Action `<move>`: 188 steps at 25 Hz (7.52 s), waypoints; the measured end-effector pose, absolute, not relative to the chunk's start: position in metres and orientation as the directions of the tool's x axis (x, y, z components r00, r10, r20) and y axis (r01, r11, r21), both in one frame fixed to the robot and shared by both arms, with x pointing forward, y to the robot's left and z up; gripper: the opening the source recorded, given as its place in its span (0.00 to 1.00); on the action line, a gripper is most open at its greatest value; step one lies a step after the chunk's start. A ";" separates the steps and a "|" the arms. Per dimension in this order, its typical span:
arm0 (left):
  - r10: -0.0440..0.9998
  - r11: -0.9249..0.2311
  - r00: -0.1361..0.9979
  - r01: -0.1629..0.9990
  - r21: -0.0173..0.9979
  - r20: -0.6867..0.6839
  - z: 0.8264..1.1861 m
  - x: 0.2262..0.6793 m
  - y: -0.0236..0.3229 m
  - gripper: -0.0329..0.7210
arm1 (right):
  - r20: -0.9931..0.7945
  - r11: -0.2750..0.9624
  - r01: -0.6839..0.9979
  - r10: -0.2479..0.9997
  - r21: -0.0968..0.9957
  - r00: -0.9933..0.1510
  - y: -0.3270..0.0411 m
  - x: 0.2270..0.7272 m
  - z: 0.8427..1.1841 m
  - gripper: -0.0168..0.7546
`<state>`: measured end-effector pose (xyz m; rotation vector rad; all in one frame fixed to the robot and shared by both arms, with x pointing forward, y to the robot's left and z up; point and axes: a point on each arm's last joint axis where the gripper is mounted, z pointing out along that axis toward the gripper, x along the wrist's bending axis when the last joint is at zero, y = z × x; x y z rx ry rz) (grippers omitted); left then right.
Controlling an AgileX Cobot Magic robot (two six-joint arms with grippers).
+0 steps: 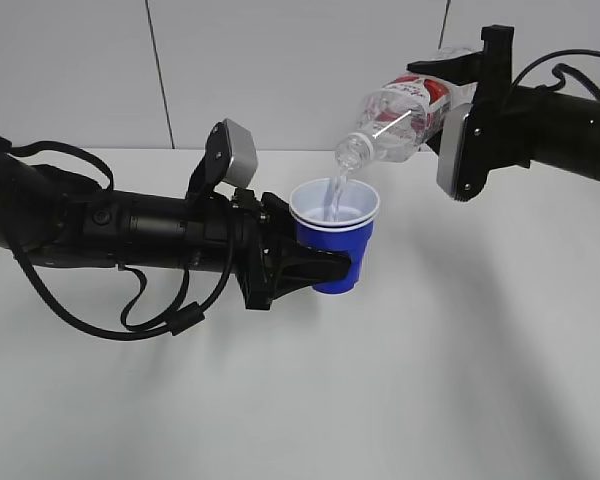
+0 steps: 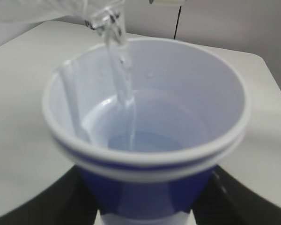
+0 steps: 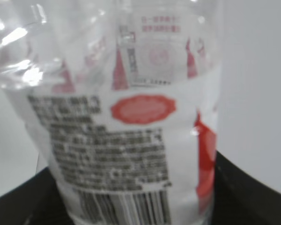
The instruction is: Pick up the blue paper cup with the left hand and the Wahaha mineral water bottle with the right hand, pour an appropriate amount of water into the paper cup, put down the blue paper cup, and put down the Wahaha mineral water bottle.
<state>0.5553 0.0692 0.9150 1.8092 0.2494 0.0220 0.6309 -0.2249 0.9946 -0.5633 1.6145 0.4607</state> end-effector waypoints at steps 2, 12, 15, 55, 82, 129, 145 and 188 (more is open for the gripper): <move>0.181 -0.229 0.976 0.158 0.960 -0.117 0.915 0.555 0.069 0.60 | -0.993 0.799 -0.601 -0.095 -0.031 -0.074 -0.225 0.631 0.995 0.65; 0.180 -0.231 0.977 0.157 0.960 -0.117 0.915 0.555 0.069 0.60 | -0.993 0.802 -0.597 -0.091 -0.030 -0.072 -0.225 0.631 0.995 0.65; 0.180 -0.231 0.977 0.157 0.960 -0.117 0.915 0.555 0.069 0.60 | -0.993 0.802 -0.597 -0.091 -0.030 -0.072 -0.225 0.631 0.995 0.65; 0.184 -0.236 0.976 0.158 0.959 -0.115 0.914 0.556 0.069 0.60 | -0.993 0.797 -0.600 -0.112 -0.062 -0.046 -0.225 0.632 0.997 0.65; 0.344 -0.186 0.936 0.139 0.973 -0.068 0.918 0.571 0.073 0.60 | -0.768 0.616 -0.460 0.484 0.640 -0.419 -0.223 0.631 1.003 0.65; 0.879 -0.068 0.478 0.149 0.987 -0.011 0.915 0.577 0.182 0.48 | -0.298 0.327 -0.048 0.778 0.944 -0.554 -0.231 0.624 0.979 0.65; 0.922 -0.055 0.388 0.144 0.988 -0.005 0.878 0.582 0.190 0.48 | -0.298 0.330 -0.044 0.778 0.943 -0.553 -0.231 0.624 0.978 0.65; 0.939 -0.059 0.344 0.245 0.968 -0.030 0.812 0.586 0.193 0.58 | -0.316 0.379 -0.008 0.759 0.925 -0.570 -0.232 0.623 0.973 0.65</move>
